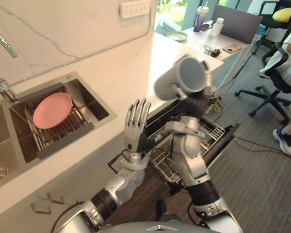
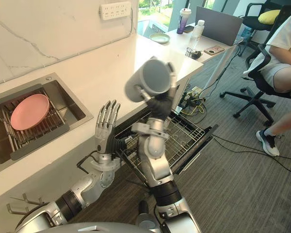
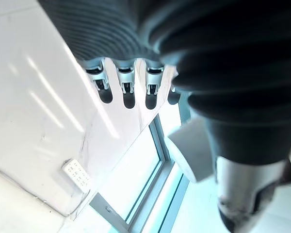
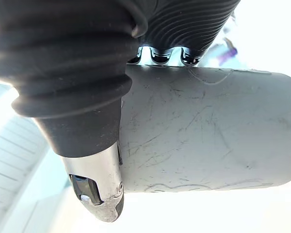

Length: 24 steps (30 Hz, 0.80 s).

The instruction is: Walk over to the sink, pick up the cup, carry it to the dishwasher, place the cup inside the dishwasher, then close the dishwasher door

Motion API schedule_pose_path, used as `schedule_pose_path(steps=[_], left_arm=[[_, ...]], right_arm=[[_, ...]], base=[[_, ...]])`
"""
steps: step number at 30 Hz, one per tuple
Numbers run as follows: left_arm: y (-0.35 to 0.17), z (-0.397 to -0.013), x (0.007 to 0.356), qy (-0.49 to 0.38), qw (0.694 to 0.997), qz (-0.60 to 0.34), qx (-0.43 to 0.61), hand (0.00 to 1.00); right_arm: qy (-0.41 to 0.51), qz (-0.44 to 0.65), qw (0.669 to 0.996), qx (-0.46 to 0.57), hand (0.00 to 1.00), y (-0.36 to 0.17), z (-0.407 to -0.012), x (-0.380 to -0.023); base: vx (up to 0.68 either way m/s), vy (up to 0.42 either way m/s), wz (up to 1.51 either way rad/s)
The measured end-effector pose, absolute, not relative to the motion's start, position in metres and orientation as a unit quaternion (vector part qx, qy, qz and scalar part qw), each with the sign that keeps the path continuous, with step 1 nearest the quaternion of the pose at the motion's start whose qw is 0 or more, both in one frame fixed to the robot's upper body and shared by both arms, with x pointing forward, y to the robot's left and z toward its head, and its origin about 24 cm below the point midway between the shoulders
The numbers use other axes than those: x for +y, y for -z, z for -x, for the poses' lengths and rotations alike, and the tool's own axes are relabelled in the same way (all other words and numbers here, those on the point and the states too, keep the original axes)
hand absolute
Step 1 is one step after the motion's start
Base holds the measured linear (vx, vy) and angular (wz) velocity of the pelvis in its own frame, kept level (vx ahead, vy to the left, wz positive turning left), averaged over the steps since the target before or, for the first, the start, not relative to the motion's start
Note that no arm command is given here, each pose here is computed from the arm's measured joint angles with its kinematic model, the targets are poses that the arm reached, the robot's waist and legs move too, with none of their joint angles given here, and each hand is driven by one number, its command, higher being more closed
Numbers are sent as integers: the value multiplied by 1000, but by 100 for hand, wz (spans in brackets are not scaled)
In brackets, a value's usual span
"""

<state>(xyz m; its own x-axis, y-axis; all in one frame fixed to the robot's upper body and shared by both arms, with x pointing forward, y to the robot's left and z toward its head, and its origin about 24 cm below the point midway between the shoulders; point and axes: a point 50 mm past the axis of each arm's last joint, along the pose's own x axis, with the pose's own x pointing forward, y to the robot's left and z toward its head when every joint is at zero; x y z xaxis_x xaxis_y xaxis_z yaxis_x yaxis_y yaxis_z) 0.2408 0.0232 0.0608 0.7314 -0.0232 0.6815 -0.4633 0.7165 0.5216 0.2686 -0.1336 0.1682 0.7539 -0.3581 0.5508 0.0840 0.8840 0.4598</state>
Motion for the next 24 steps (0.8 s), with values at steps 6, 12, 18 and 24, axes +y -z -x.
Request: schedule_pose_path(steps=[6,12,18,24], left_arm=[[-68,-242,40,-141,925,-205,-288,0],[-50,-228,34,-15,979,-87,-183,0],[1,-200,34,122,992,-24,-11,0],[43,-186,76,91,990,-49,98,0]], right_arm=[[233,-168,901,-325,100,-151,-252,-190],[281,-133,903,-296,100,-128,-235,-226],[279,-93,932,-211,100,-88,-236,-247],[301,-72,940,-141,100,-55,-236,-260]], base=[[4,18,-5],[-7,8,3],[-5,10,16],[30,8,28]])
